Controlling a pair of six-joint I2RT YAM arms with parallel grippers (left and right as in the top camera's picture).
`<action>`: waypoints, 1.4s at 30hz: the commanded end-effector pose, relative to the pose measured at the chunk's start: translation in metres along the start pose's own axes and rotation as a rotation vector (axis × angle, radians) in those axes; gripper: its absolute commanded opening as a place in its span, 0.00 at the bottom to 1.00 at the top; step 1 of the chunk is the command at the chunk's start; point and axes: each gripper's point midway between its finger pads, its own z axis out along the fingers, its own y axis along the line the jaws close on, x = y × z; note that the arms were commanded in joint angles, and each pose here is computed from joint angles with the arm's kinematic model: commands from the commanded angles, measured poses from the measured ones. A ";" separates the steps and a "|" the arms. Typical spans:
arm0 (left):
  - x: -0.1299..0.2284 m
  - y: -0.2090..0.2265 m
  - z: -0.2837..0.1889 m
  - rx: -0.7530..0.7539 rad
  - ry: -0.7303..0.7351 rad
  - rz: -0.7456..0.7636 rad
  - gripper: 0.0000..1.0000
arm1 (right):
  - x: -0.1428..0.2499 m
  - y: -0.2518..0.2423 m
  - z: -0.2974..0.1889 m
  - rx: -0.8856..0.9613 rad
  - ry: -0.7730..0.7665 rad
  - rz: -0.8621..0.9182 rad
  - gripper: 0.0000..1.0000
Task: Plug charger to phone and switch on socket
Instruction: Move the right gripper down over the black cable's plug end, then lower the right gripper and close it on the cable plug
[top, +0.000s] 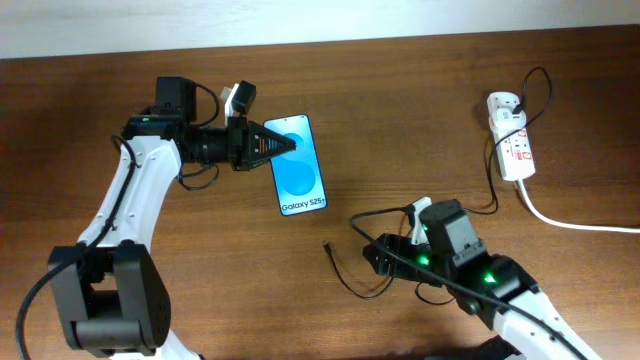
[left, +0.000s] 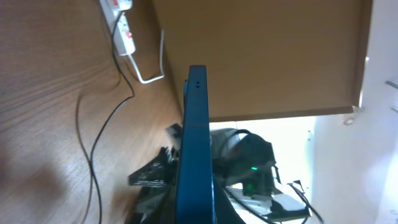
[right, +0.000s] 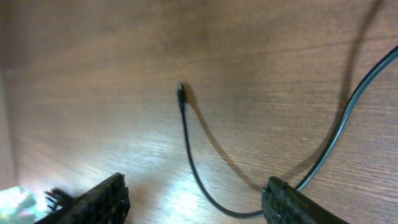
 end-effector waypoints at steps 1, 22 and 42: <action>-0.003 -0.014 -0.002 0.054 -0.002 0.043 0.00 | -0.005 0.011 0.006 -0.018 0.049 -0.074 0.65; -0.007 -0.009 -0.011 0.030 -0.026 0.041 0.00 | 0.012 0.013 0.081 0.047 0.205 -0.236 0.49; -0.036 0.010 -0.117 -0.041 -0.293 0.006 0.00 | 0.000 0.039 0.089 -0.019 0.116 -0.339 0.47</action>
